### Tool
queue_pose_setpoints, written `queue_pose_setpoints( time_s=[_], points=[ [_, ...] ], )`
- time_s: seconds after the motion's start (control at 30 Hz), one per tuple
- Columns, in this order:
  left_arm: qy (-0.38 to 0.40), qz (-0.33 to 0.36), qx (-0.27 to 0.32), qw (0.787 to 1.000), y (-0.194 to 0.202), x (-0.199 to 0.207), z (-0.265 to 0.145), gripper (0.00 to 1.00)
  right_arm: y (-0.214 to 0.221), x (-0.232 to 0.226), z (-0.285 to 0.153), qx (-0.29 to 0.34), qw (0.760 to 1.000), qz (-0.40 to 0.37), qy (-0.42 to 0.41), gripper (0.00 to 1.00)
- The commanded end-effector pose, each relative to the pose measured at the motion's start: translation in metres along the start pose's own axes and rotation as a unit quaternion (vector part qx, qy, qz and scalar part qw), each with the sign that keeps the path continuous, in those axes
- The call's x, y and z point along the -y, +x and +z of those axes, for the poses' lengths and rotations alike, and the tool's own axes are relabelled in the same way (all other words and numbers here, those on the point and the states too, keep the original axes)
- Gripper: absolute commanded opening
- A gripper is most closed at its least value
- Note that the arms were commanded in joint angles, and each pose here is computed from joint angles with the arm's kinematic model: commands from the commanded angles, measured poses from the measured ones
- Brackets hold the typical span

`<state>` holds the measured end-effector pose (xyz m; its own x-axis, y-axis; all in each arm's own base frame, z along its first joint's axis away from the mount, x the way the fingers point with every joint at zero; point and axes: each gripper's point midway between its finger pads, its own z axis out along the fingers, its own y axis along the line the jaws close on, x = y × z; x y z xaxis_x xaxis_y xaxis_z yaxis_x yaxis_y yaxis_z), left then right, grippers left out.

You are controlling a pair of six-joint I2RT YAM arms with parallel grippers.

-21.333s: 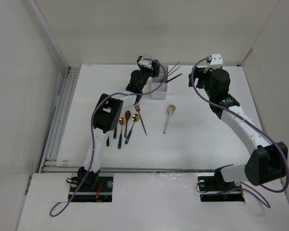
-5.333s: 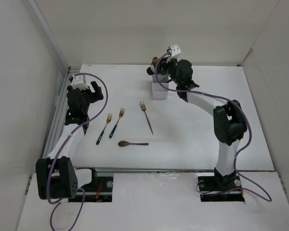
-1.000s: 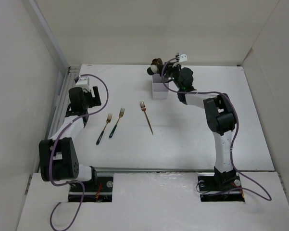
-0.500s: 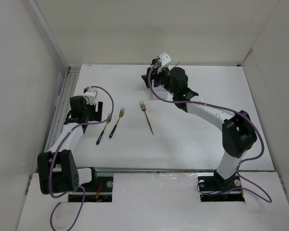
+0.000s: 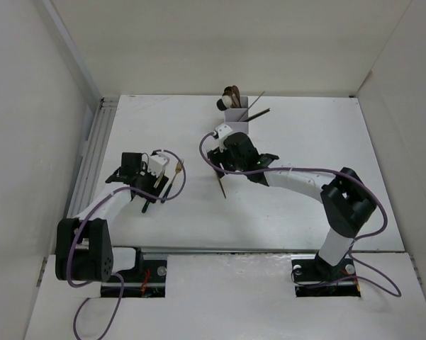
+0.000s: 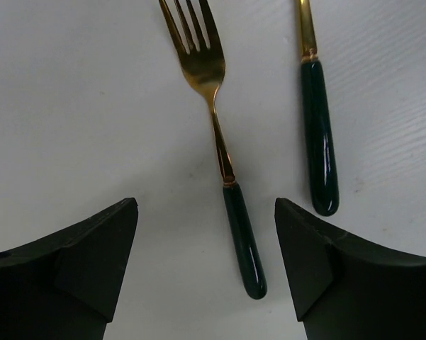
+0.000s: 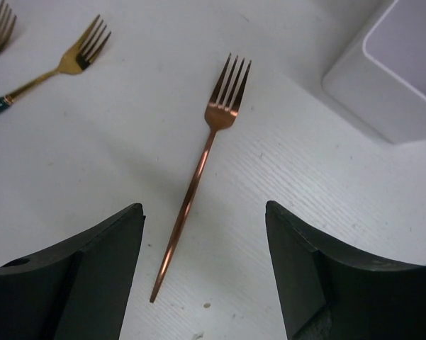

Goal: Sort the eating utensils into containers

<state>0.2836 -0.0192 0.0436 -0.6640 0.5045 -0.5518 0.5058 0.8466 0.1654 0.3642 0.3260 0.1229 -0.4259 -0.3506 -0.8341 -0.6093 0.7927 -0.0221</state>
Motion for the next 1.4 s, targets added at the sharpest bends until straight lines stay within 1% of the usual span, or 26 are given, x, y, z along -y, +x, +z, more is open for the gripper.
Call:
queue_pose_setpoints(
  time_s=[0.0, 0.07, 0.17, 0.27, 0.3, 0.33, 0.37, 0.4, 0.5, 0.6, 0.63, 0.73, 0.77, 0.87, 0.9, 0.97, 1.0, 1.07, 1.1, 1.17, 1.2, 1.23, 1.27, 1.3, 1.33, 1.37],
  points=[
    [-0.026, 0.051, -0.053, 0.997, 0.019, -0.010, -0.003, 0.75, -0.014, 0.003, -0.020, 0.022, 0.999, 0.014, 0.026, 0.74],
    [-0.023, 0.051, -0.056, 0.997, 0.021, -0.009, -0.002, 0.73, -0.013, 0.001, -0.023, 0.022, 0.999, 0.011, 0.028, 0.74],
    [0.002, 0.057, -0.068, 0.996, 0.027, 0.001, 0.002, 0.71, -0.011, 0.003, -0.026, 0.022, 0.999, 0.011, 0.033, 0.74],
    [0.015, 0.050, -0.082, 0.995, 0.032, 0.005, 0.007, 0.63, -0.013, 0.007, -0.031, 0.027, 0.999, 0.007, 0.042, 0.74],
    [0.013, 0.050, -0.078, 0.996, 0.028, 0.003, 0.006, 0.61, -0.013, 0.008, -0.031, 0.027, 0.999, 0.002, 0.042, 0.74],
    [0.023, 0.049, -0.085, 0.995, 0.032, 0.007, 0.008, 0.55, -0.016, 0.009, -0.034, 0.031, 0.998, 0.003, 0.047, 0.74],
    [0.023, 0.049, -0.085, 0.995, 0.032, 0.007, 0.008, 0.51, -0.016, 0.010, -0.034, 0.031, 0.998, -0.001, 0.047, 0.74],
    [0.026, 0.048, -0.089, 0.995, 0.034, 0.008, 0.009, 0.50, -0.016, 0.010, -0.034, 0.031, 0.998, -0.008, 0.047, 0.74],
    [0.024, 0.054, -0.085, 0.995, 0.032, 0.006, 0.013, 0.50, -0.020, 0.015, -0.037, 0.036, 0.997, -0.020, 0.058, 0.74],
    [0.030, 0.053, -0.086, 0.994, 0.033, 0.008, 0.014, 0.41, -0.022, 0.019, -0.039, 0.035, 0.997, -0.033, 0.065, 0.74],
    [0.033, 0.052, -0.091, 0.994, 0.035, 0.009, 0.016, 0.36, -0.022, 0.021, -0.039, 0.035, 0.996, -0.033, 0.071, 0.74],
    [0.008, 0.045, -0.079, 0.996, 0.028, -0.001, 0.021, 0.26, -0.029, 0.026, -0.038, 0.039, 0.995, -0.045, 0.083, 0.74],
    [0.000, 0.041, -0.078, 0.996, 0.027, -0.003, 0.021, 0.20, -0.033, 0.028, -0.040, 0.040, 0.994, -0.051, 0.089, 0.74],
    [-0.003, 0.036, -0.072, 0.997, 0.020, -0.007, 0.024, 0.09, -0.036, 0.030, -0.039, 0.039, 0.993, -0.060, 0.094, 0.74],
    [-0.008, 0.030, -0.075, 0.997, 0.021, -0.008, 0.027, 0.00, -0.033, 0.030, -0.035, 0.033, 0.993, -0.061, 0.094, 0.74],
    [-0.020, 0.020, -0.068, 0.997, 0.012, -0.014, 0.028, 0.00, -0.034, 0.031, -0.034, 0.033, 0.992, -0.066, 0.099, 0.74],
    [-0.023, 0.012, -0.075, 0.997, 0.015, -0.014, 0.029, 0.00, -0.039, 0.034, -0.035, 0.037, 0.991, -0.070, 0.106, 0.74],
    [-0.043, -0.004, -0.060, 0.997, -0.002, -0.026, 0.029, 0.00, -0.040, 0.035, -0.033, 0.036, 0.991, -0.070, 0.111, 0.74],
    [-0.052, -0.023, -0.057, 0.997, -0.007, -0.029, 0.029, 0.00, -0.048, 0.039, -0.034, 0.045, 0.990, -0.066, 0.115, 0.74],
    [-0.060, -0.047, -0.032, 0.997, -0.033, -0.043, 0.023, 0.00, -0.053, 0.043, -0.028, 0.045, 0.991, -0.062, 0.111, 0.74],
    [-0.047, -0.060, -0.011, 0.997, -0.048, -0.045, 0.020, 0.00, -0.059, 0.046, -0.029, 0.052, 0.991, -0.058, 0.109, 0.74],
    [-0.042, -0.090, 0.002, 0.995, -0.059, -0.047, 0.019, 0.00, -0.070, 0.053, -0.028, 0.062, 0.991, -0.050, 0.106, 0.74],
    [-0.048, -0.101, 0.038, 0.993, -0.090, -0.061, 0.007, 0.00, -0.080, 0.059, -0.029, 0.075, 0.991, -0.045, 0.106, 0.74],
    [-0.037, -0.111, 0.045, 0.992, -0.100, -0.060, 0.005, 0.00, -0.092, 0.064, -0.030, 0.091, 0.989, -0.039, 0.107, 0.74],
    [-0.025, -0.116, 0.072, 0.990, -0.121, -0.061, -0.002, 0.00, -0.100, 0.076, -0.031, 0.104, 0.988, -0.031, 0.110, 0.74],
    [-0.016, -0.134, 0.084, 0.987, -0.133, -0.061, -0.005, 0.00, -0.109, 0.082, -0.033, 0.118, 0.987, -0.026, 0.110, 0.74]
  ],
)
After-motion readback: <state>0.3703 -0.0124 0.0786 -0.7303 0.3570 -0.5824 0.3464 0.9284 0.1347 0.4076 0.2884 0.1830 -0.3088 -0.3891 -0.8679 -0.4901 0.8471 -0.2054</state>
